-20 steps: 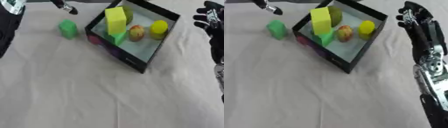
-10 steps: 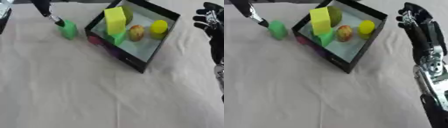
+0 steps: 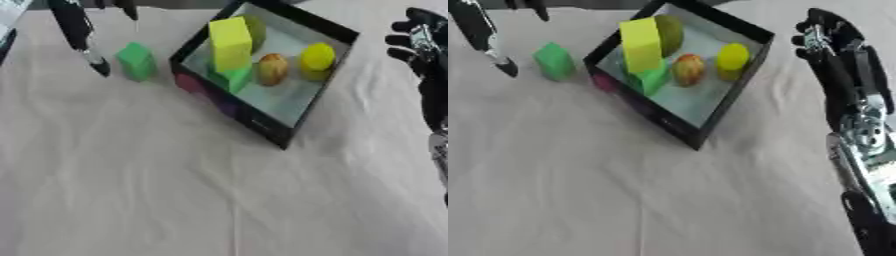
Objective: Pick up objects on the table and place them in the box.
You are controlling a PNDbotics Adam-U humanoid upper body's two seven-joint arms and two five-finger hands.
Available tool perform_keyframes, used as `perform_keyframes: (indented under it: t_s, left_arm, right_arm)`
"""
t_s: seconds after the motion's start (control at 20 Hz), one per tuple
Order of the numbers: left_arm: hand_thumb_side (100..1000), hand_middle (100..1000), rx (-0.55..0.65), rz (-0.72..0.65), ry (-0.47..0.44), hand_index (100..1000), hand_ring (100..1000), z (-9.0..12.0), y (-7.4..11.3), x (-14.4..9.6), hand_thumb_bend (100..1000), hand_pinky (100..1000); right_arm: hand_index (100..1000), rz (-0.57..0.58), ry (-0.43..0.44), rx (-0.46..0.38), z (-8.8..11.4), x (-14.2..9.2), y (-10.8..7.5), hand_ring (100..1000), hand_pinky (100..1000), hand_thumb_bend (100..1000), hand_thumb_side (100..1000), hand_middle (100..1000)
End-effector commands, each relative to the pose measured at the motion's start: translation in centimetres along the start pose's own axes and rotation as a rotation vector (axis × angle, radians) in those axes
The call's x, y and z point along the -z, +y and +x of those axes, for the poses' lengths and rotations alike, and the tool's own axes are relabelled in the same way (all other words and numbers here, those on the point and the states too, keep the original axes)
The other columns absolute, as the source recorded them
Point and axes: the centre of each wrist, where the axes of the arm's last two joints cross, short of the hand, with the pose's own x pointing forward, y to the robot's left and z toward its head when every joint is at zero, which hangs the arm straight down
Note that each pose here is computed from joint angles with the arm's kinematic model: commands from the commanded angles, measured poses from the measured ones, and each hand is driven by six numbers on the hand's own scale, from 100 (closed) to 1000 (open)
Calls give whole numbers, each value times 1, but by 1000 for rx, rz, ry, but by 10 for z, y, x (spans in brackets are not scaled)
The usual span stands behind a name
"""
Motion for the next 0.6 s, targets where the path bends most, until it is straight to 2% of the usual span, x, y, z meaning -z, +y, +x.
perform_keyframes:
  t_s: [0.05, 0.25, 0.6]
  left_arm:
    - [100, 790, 47, 26, 9, 800, 901, 0, 8, -5, 770, 826]
    - [100, 786, 40, 74, -38, 795, 895, 4, 10, -3, 725, 815]
    - [100, 786, 44, 83, -15, 783, 889, 0, 4, 8, 612, 810]
  right_arm:
    - [827, 0, -38, -15, 10, 3, -3, 768, 805, 100, 593, 715]
    - [827, 0, -39, -13, 11, 3, -3, 768, 805, 100, 594, 715]
    - [827, 4, -44, -9, 13, 4, -1, 768, 805, 100, 593, 714]
